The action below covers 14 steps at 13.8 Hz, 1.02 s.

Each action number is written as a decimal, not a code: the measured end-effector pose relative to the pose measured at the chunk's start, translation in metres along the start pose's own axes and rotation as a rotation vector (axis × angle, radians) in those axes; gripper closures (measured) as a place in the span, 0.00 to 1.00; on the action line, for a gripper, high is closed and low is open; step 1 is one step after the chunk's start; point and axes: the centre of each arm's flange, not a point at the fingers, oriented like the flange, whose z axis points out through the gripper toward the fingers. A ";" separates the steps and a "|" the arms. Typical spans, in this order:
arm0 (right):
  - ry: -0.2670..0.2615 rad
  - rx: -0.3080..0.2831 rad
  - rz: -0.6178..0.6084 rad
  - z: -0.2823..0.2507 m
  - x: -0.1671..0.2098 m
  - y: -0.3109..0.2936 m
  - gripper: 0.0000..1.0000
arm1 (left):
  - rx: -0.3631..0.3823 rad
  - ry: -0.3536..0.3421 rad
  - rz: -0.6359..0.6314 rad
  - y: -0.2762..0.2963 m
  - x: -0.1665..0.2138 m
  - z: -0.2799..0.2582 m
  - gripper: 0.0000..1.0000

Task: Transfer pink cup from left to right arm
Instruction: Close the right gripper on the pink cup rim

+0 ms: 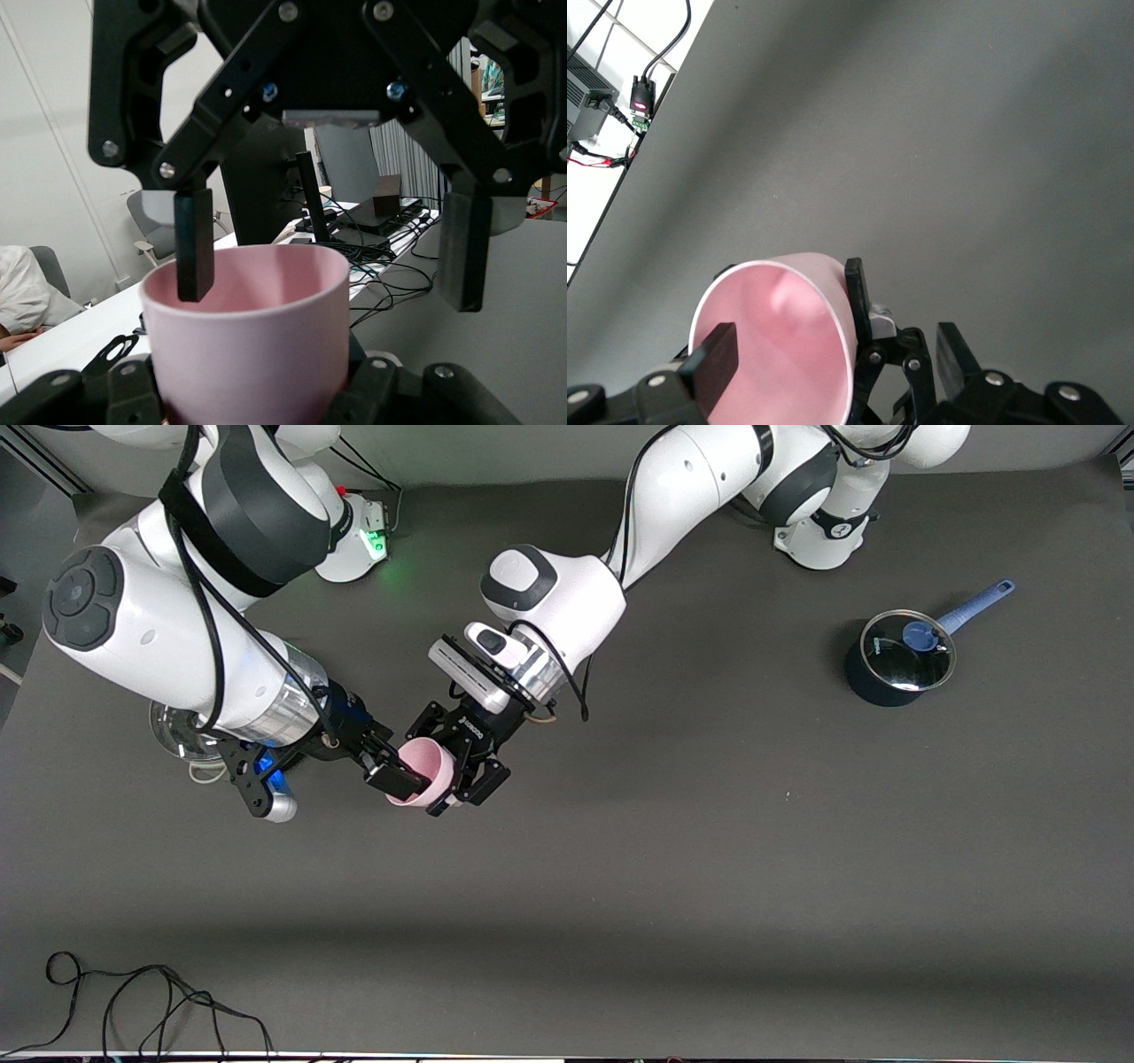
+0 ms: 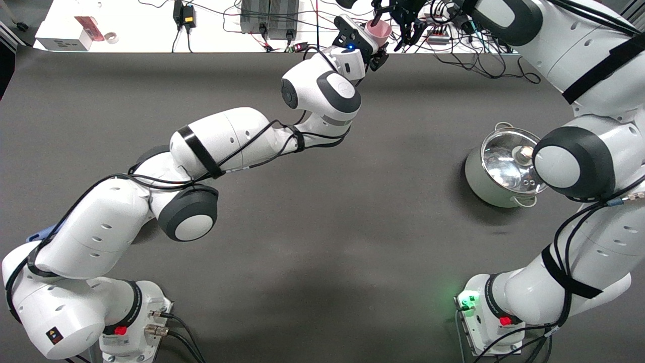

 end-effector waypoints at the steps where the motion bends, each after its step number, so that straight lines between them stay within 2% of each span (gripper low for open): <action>1: 0.000 -0.001 0.000 0.001 0.000 0.000 0.01 | 0.000 0.000 -0.001 0.000 0.000 0.000 0.34; 3: -0.002 -0.006 0.001 0.003 0.000 0.001 0.03 | 0.000 0.000 -0.004 0.000 0.000 0.000 0.34; 4: -0.002 -0.007 0.002 0.003 0.000 0.001 0.08 | 0.000 0.000 -0.004 0.000 0.000 0.000 0.34; 5: -0.002 -0.007 0.001 0.003 0.000 0.001 0.09 | 0.000 0.000 -0.006 0.000 0.000 0.000 0.34; 6: -0.002 -0.006 0.001 0.003 0.000 0.001 0.18 | 0.000 0.000 -0.007 0.000 0.000 0.000 0.34; 8: -0.001 -0.004 0.001 0.002 -0.001 0.001 0.45 | 0.000 0.000 -0.007 0.000 0.000 0.000 0.34; 12: 0.003 0.002 0.000 -0.003 -0.002 0.001 0.88 | 0.007 0.001 -0.008 -0.002 0.001 -0.001 0.34; 13: 0.005 0.002 -0.007 -0.004 -0.002 0.002 0.96 | 0.007 0.004 -0.004 -0.003 0.002 0.000 0.34; 14: 0.007 0.001 -0.012 -0.005 -0.002 0.002 0.96 | 0.006 0.005 0.000 -0.003 0.002 0.000 0.34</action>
